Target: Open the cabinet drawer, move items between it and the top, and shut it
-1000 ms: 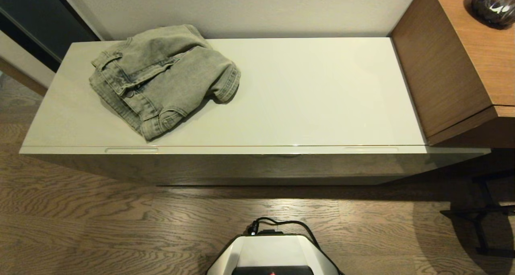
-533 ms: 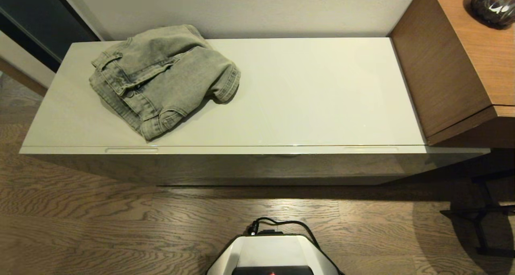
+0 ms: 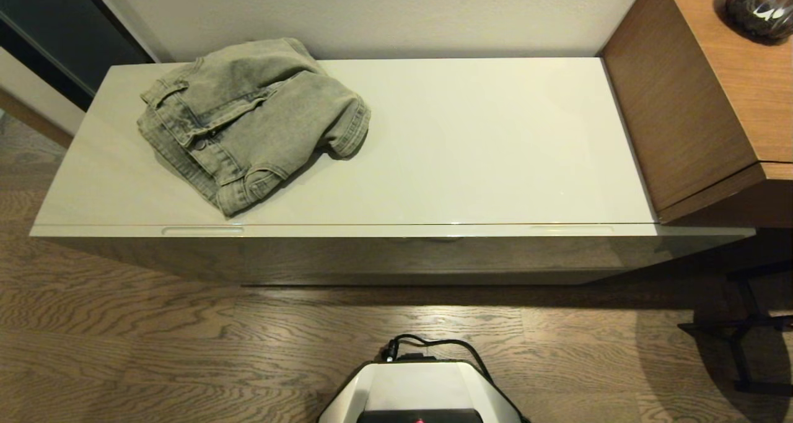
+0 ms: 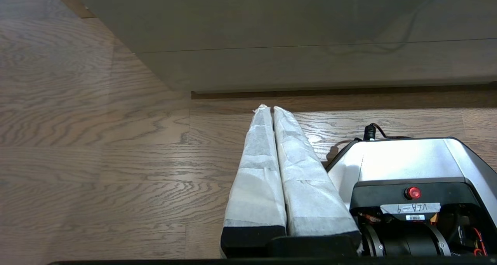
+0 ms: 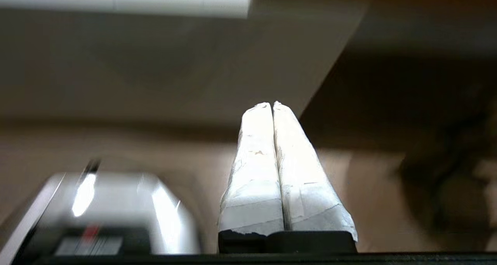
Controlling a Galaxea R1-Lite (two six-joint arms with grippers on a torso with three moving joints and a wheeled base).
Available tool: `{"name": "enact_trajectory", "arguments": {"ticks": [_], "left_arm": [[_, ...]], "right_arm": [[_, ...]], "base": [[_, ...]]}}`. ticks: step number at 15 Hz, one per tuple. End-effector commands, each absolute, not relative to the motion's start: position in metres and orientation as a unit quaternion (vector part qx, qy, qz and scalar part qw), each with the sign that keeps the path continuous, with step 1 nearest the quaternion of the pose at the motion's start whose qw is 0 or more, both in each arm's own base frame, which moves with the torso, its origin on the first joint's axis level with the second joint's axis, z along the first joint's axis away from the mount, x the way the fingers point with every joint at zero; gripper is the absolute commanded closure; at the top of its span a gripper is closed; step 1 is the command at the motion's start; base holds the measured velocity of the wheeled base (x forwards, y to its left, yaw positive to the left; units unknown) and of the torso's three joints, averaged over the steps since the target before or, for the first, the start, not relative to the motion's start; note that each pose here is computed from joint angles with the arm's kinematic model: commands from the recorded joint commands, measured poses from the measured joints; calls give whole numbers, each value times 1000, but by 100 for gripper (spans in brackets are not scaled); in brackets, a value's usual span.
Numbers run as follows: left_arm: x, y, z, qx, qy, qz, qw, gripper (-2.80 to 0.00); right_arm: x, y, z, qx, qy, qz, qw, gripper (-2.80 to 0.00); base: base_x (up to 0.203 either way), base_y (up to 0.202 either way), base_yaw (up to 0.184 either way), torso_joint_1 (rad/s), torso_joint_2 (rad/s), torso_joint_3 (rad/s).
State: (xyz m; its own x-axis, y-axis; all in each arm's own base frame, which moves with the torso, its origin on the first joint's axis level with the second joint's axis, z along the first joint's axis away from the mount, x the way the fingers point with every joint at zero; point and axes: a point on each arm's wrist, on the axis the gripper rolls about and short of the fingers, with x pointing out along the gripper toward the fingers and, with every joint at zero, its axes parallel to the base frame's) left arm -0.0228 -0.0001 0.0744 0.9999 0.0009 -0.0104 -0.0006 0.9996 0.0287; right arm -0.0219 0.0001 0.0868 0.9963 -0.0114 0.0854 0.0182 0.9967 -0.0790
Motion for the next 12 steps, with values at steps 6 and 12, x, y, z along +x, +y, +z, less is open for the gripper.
{"name": "enact_trajectory", "arguments": {"ticks": [6, 12], "left_arm": [[-23, 0, 75, 15, 5, 0, 1000, 0], [-23, 0, 75, 15, 5, 0, 1000, 0]], "right_arm": [[-21, 0, 75, -14, 11, 0, 1000, 0], [-21, 0, 75, -13, 12, 0, 1000, 0]], "base": [[0, 0, 0, 0, 0, 0], [0, 0, 0, 0, 0, 0]]}}
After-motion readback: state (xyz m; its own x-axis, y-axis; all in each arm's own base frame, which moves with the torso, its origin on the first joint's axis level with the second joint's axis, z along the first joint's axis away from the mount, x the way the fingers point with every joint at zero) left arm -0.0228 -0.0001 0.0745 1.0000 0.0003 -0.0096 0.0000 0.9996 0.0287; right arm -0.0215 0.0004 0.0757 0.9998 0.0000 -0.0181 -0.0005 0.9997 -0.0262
